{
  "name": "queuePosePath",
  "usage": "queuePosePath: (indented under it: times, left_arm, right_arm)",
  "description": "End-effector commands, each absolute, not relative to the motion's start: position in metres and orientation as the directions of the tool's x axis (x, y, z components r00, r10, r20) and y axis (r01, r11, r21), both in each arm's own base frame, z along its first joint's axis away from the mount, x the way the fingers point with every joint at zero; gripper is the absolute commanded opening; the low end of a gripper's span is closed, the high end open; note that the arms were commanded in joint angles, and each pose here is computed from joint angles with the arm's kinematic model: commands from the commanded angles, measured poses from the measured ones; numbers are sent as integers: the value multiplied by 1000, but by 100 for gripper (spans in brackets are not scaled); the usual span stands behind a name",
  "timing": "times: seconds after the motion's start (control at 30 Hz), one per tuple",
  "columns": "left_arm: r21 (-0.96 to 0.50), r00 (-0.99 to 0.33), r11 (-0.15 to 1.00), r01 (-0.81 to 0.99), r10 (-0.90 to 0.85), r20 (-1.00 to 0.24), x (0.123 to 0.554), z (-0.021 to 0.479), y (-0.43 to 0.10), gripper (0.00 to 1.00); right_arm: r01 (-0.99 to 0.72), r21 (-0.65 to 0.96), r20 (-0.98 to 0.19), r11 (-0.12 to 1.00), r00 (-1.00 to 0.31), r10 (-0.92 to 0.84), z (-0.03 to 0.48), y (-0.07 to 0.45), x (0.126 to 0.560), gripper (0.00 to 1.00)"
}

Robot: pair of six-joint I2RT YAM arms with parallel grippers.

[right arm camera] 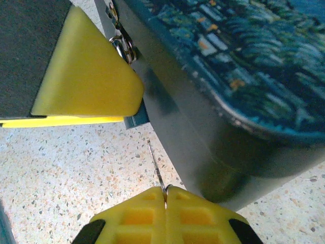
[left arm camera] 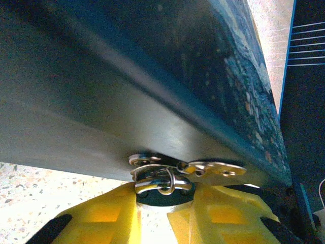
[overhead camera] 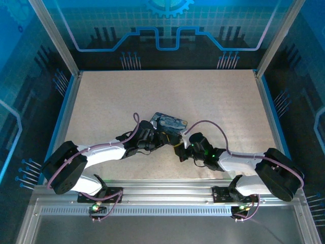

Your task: Unlock the padlock with the key

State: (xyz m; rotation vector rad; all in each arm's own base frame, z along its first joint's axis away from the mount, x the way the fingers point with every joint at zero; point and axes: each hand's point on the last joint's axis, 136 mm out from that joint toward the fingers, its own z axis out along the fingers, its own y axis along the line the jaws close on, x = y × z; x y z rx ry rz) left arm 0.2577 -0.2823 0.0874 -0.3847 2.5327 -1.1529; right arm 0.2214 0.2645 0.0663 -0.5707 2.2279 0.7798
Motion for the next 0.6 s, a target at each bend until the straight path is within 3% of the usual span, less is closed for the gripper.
queuePosePath:
  times: [0.0,0.57]
  left_arm:
    - [-808,-908,586,-61,-369,-199,261,116,-294,25]
    - [-807,-910,587,-71,-369,-188,260,113,-294,25]
  right_arm:
    - [-611,348,-778,711,-612,-144,81,273,230,2]
    - [-633,370,-789,680,-601,-130,88,284,231,2]
